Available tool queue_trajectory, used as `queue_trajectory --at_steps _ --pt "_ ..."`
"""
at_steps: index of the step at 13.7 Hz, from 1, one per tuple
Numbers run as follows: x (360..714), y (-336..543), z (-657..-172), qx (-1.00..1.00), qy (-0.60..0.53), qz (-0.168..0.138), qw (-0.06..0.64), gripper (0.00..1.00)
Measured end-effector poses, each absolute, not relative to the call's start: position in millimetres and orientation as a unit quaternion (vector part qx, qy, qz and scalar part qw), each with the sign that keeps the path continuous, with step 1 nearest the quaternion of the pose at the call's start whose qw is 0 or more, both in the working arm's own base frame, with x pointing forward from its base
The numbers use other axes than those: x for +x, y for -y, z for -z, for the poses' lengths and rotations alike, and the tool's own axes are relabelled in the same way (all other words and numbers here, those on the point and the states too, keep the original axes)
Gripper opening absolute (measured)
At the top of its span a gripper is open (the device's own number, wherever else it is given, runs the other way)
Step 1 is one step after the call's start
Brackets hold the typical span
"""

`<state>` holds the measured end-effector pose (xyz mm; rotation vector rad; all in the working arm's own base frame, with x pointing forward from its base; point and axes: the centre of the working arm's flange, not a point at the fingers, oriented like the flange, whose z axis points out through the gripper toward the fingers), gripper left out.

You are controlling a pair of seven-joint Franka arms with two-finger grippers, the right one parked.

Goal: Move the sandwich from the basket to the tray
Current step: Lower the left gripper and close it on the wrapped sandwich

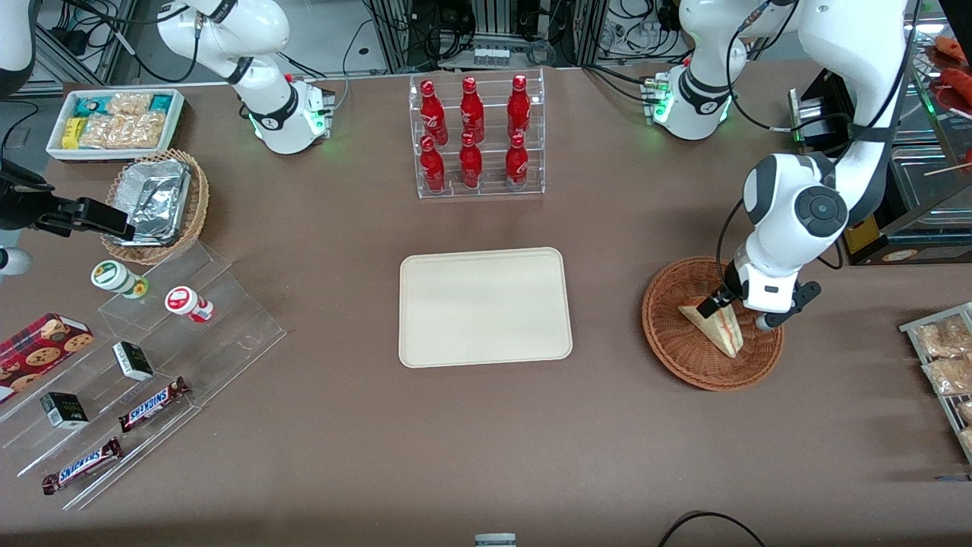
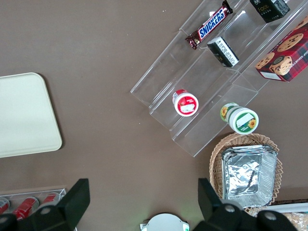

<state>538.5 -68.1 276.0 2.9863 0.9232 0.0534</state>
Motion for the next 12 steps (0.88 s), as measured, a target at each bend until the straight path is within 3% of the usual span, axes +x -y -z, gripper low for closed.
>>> queue_trajectory --at_steps 5,10,12 --pt "540.0 68.5 -260.4 0.955 -0.297 -0.017 0.010 0.96" --pt "540.6 68.2 -256.1 0.954 -0.298 -0.016 0.010 0.41" --pt "543.3 68.5 -259.1 0.954 -0.298 -0.019 0.011 0.29"
